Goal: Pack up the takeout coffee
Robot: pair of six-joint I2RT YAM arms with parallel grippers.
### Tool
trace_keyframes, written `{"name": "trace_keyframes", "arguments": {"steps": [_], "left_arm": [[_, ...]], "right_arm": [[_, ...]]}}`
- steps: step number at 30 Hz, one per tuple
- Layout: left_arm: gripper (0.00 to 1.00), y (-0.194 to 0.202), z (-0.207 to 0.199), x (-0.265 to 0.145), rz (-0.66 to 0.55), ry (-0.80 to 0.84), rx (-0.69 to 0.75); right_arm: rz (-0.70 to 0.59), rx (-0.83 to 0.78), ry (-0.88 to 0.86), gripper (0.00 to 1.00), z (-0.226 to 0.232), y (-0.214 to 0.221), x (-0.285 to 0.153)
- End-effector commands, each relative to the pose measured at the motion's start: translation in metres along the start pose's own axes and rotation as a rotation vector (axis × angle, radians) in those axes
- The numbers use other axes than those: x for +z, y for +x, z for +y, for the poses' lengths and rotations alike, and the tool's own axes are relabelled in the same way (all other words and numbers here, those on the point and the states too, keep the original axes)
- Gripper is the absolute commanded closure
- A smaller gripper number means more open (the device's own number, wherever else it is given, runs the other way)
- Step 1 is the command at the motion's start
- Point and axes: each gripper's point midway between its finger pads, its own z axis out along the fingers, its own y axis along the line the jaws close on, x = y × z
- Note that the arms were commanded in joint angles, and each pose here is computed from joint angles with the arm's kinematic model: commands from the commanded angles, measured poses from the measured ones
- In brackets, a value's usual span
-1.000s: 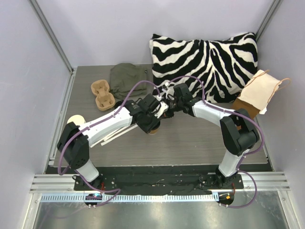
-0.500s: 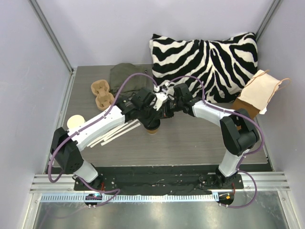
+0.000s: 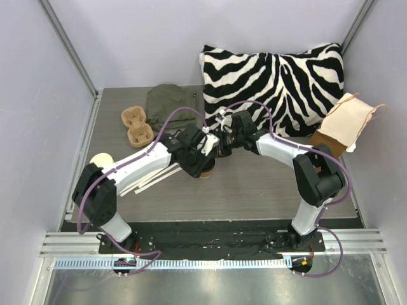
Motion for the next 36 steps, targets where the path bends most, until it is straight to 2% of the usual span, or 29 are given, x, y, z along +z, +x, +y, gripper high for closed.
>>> {"name": "trace_keyframes", "arguments": {"steps": [1, 5, 9, 14, 18, 22, 36], "left_arm": [[0.6, -0.044, -0.019, -0.05, -0.199, 0.129, -0.051], [0.54, -0.055, 0.007, -0.072, -0.264, 0.196, -0.209], [0.5, -0.062, 0.021, -0.08, -0.287, 0.19, -0.263], [0.5, -0.076, 0.026, -0.078, -0.317, 0.17, -0.289], [0.5, -0.088, 0.03, -0.071, -0.347, 0.156, -0.302], [0.51, -0.093, 0.024, -0.057, -0.327, 0.146, -0.271], [0.54, -0.075, 0.022, -0.013, -0.216, 0.136, -0.28]], "right_arm": [[-0.008, -0.065, -0.05, 0.8, 0.02, -0.011, -0.006], [-0.033, -0.127, -0.13, 0.72, 0.054, -0.022, -0.022], [-0.053, -0.152, -0.14, 0.69, 0.069, -0.026, -0.039], [-0.09, -0.102, 0.004, 0.7, 0.035, -0.018, -0.056], [-0.057, -0.029, 0.072, 0.7, 0.006, 0.008, -0.054], [-0.03, 0.029, 0.079, 0.7, -0.01, 0.021, -0.044], [0.0, 0.103, 0.075, 0.72, -0.021, 0.019, -0.028]]}}
